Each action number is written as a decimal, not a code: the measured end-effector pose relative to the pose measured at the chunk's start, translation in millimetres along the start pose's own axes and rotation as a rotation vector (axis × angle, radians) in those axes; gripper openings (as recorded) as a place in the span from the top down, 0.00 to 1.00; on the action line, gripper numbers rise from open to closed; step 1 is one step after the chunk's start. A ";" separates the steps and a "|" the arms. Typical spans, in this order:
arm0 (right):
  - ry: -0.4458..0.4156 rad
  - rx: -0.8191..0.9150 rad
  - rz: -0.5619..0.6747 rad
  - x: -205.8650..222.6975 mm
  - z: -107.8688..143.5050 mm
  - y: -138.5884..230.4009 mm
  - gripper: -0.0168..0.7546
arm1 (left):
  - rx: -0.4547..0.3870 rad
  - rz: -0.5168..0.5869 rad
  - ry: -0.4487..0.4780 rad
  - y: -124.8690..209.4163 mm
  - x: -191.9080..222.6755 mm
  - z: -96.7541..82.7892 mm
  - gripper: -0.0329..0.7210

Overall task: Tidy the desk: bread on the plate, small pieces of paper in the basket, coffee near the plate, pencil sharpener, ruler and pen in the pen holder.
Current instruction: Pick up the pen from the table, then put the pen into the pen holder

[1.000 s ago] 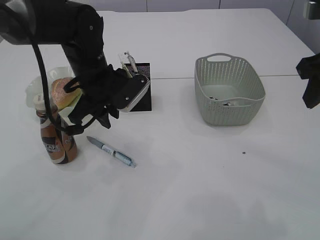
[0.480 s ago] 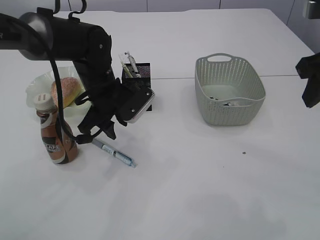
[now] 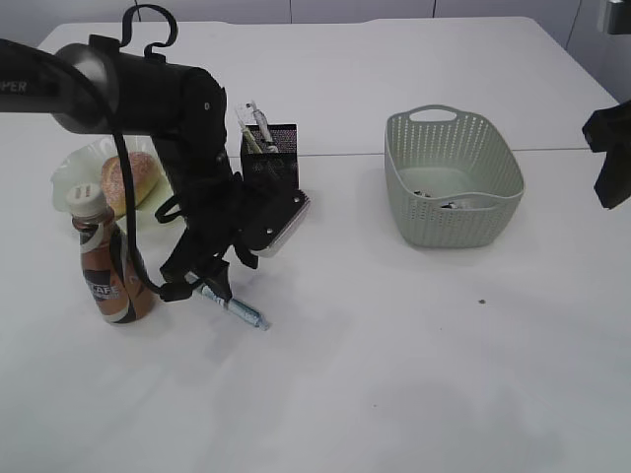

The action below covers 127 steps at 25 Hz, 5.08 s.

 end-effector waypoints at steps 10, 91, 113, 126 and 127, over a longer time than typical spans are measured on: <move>0.000 -0.002 0.000 0.0 0.0 0.0 0.53 | 0.022 0.023 0.083 3.9 2.1 -12.2 0.38; 0.007 -0.019 -0.009 0.0 -1.0 -1.4 0.53 | -0.171 -0.169 -0.003 -17.7 -23.4 0.0 0.83; 0.029 -0.029 -0.006 0.0 -4.3 -0.9 0.53 | -0.687 -0.418 -0.350 3.7 -93.7 42.1 0.83; 0.033 -0.029 0.005 0.0 -5.0 0.7 0.53 | -1.114 -0.711 -0.686 54.7 -141.8 76.1 0.83; 0.034 -0.029 0.006 0.0 -5.1 0.9 0.53 | -1.125 -0.720 -0.710 56.7 -144.3 78.4 0.83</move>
Point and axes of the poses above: a point on each arm's last joint axis where the gripper is mounted, x pointing out along that axis toward the gripper, z along the wrist's bending axis when the last joint is at zero, y = z × x, the point moved 6 cm from there along x, pointing out along that axis toward the gripper, and after that the axes turned 13 degrees about x, right-handed, at the moved point
